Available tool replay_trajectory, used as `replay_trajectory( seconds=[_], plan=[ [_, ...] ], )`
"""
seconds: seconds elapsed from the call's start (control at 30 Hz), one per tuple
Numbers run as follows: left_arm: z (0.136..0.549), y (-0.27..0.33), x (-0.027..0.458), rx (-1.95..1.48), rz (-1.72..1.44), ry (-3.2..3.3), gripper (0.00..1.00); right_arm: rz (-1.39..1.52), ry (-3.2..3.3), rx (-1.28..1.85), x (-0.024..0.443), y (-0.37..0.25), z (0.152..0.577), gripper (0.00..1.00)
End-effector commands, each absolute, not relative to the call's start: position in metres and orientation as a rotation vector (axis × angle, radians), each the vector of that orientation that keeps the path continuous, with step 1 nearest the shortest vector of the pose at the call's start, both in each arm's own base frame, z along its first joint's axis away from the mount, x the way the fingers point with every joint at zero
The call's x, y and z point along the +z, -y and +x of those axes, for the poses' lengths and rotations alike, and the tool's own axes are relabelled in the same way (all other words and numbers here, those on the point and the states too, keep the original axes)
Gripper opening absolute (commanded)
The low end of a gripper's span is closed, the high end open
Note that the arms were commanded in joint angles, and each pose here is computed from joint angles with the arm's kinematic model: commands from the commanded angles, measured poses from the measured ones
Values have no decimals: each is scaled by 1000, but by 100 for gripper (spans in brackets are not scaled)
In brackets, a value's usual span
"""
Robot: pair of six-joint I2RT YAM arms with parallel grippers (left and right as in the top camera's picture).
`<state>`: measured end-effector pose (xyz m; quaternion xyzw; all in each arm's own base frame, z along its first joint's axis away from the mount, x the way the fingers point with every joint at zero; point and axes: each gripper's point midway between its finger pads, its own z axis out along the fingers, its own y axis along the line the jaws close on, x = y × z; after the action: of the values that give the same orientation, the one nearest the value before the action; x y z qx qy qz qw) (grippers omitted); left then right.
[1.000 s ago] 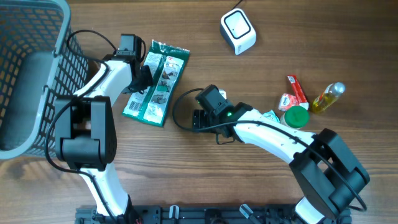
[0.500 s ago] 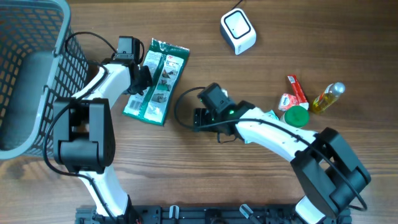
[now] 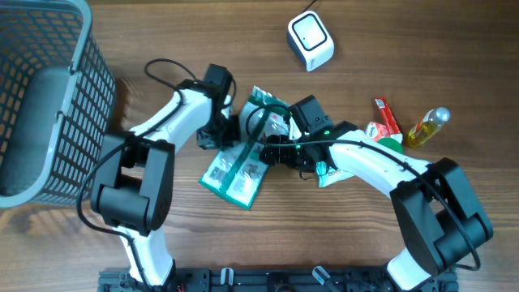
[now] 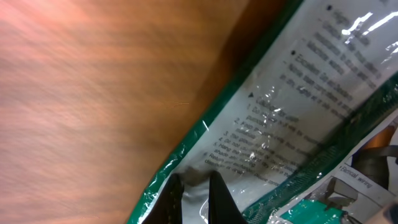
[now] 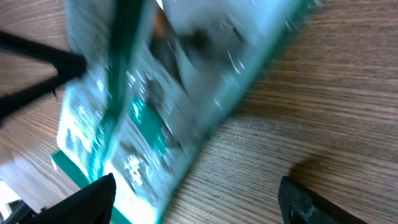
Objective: Scan the item barcode
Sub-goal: 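Grip the glove packet with both grippers and lift it off the table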
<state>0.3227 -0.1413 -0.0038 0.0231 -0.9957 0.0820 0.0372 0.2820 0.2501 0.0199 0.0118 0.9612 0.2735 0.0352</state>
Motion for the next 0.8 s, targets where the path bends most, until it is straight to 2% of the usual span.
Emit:
replay_trajectory(
  seconds=[0.0,0.17,0.53,0.6,0.77],
  plan=[
    [294,139,-35,191,105,2910,4,11,-2951,869,21,-252,280,84],
    [330,145,-13,270,115,3027,4,-9,-2921,881,23,-255,285,84],
    [298,151,0,333,48,2889,4,-149,-2658,972,50,-279,326,91],
    [311,152,18,375,54,2944,4,-165,-2645,974,52,-280,327,93],
    [355,162,98,579,13,3201,4,-150,-2665,998,51,-280,324,93]
  ],
)
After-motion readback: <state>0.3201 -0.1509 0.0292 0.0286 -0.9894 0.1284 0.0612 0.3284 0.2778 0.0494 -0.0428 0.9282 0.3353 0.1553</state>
